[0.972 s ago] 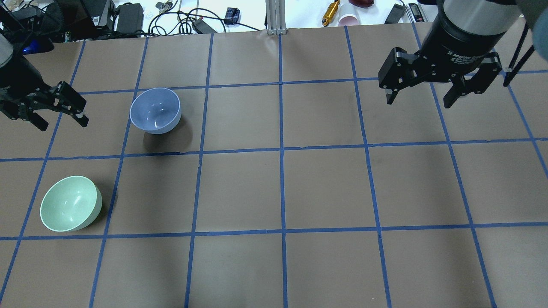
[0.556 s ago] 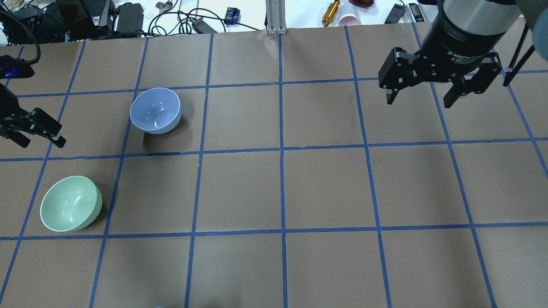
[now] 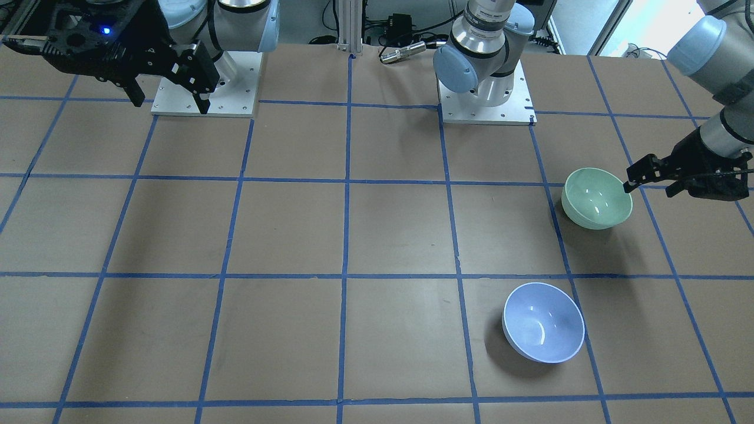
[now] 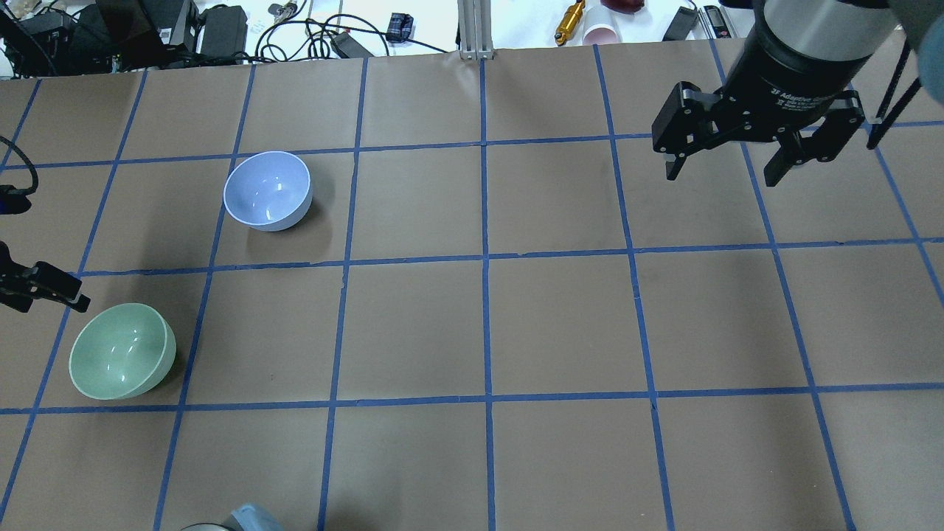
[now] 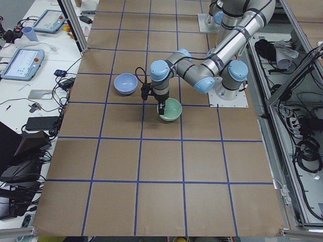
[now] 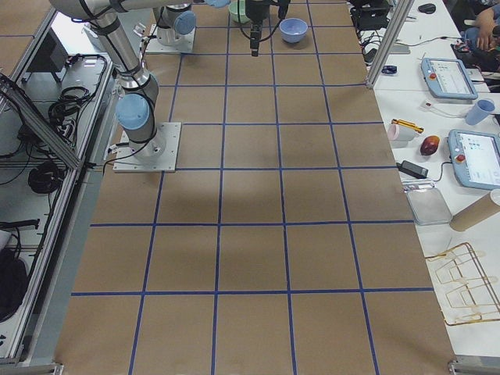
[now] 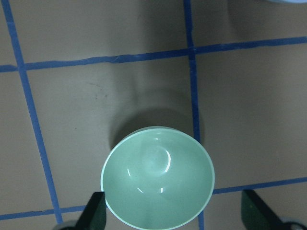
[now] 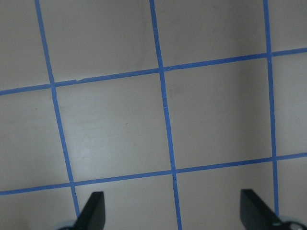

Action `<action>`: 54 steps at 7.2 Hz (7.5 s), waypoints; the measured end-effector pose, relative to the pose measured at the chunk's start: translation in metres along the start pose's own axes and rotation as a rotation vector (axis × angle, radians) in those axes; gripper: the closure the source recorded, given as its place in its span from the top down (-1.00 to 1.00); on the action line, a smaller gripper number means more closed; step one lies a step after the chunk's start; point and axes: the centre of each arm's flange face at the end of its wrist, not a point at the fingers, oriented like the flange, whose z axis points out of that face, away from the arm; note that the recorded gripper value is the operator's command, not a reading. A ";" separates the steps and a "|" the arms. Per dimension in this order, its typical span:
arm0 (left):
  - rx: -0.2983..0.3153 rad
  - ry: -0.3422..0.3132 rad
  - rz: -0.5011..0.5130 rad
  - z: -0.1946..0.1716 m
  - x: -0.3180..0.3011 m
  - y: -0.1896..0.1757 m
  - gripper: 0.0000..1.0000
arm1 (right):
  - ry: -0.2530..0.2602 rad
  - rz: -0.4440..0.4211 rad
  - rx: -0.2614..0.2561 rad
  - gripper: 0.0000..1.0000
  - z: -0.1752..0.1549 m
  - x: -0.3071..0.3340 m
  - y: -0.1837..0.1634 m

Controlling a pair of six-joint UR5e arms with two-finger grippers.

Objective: Stack green bowl on blue bowl
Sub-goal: 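Move the left gripper down toward the rim of the pale green bowl, then close the left gripper on the green bowl's rim, then lift the green bowl with the left gripper toward the blue bowl, then lower the green bowl into the pale blue bowl with the left gripper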

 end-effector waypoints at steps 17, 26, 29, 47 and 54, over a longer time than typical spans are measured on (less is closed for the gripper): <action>-0.090 0.168 -0.036 0.119 -0.040 0.029 0.13 | 0.000 0.000 0.000 1.00 0.000 0.000 0.000; -0.089 0.166 -0.090 0.117 -0.035 0.024 -1.00 | 0.000 0.000 0.000 1.00 0.000 0.000 0.000; -0.086 0.170 -0.090 0.115 -0.034 0.024 -1.00 | 0.000 0.000 0.000 1.00 0.000 0.000 0.000; 0.066 0.349 -0.159 0.012 0.021 -0.089 -1.00 | 0.000 0.000 0.000 1.00 0.000 0.000 0.000; 0.043 0.336 -0.245 0.011 0.102 -0.207 -1.00 | 0.000 0.000 -0.001 1.00 0.000 0.000 0.000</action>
